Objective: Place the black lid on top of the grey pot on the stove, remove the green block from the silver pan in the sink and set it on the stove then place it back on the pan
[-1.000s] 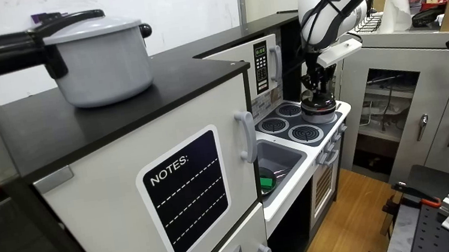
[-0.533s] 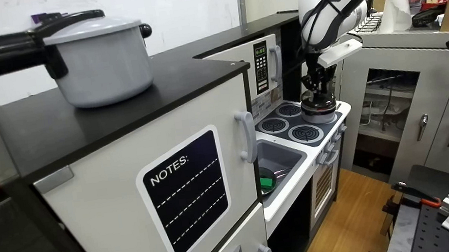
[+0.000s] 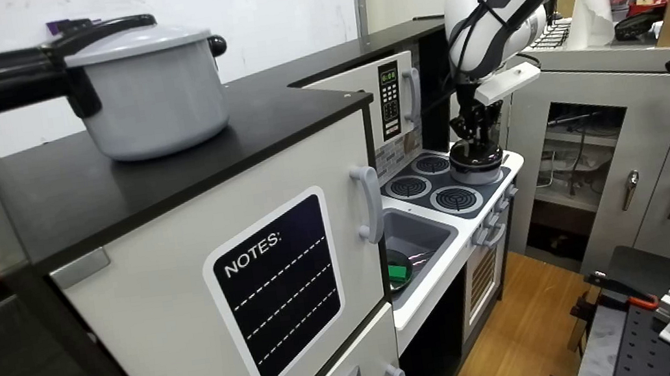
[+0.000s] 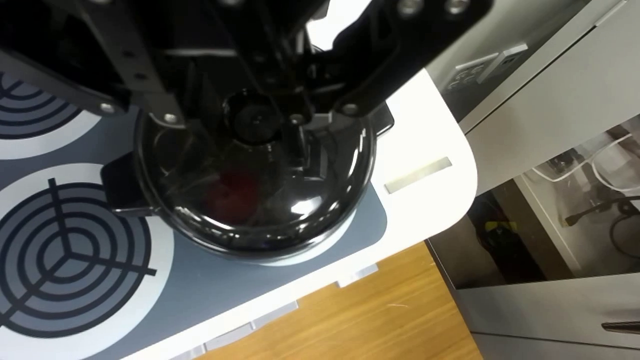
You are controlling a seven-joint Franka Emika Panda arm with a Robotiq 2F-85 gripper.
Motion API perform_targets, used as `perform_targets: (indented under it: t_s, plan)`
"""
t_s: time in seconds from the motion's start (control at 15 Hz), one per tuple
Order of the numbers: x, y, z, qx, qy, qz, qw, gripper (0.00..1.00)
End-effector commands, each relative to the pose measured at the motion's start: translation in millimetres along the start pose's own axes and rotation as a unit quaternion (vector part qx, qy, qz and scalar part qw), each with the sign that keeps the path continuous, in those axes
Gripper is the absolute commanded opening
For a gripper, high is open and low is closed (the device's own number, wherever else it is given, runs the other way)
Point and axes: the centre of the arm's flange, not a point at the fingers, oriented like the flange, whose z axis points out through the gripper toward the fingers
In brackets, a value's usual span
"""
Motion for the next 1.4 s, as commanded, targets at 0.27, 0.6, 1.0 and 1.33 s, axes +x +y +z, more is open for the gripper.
perform_targets:
  t_s: [0.27, 0.6, 1.0, 1.33]
  plan:
    - [4.3, 2.5, -1.1, 0.007, -0.007, -0.004, 0.9999, 0.71]
    - [-3.5, 3.5, -8.8, 0.009, -0.001, -0.002, 1.0000, 1.00]
    - [-10.0, 2.3, -15.9, 0.007, 0.009, 0.002, 0.9999, 1.00]
    - [-21.0, -3.2, -15.8, 0.010, 0.008, -0.005, 0.9999, 1.00]
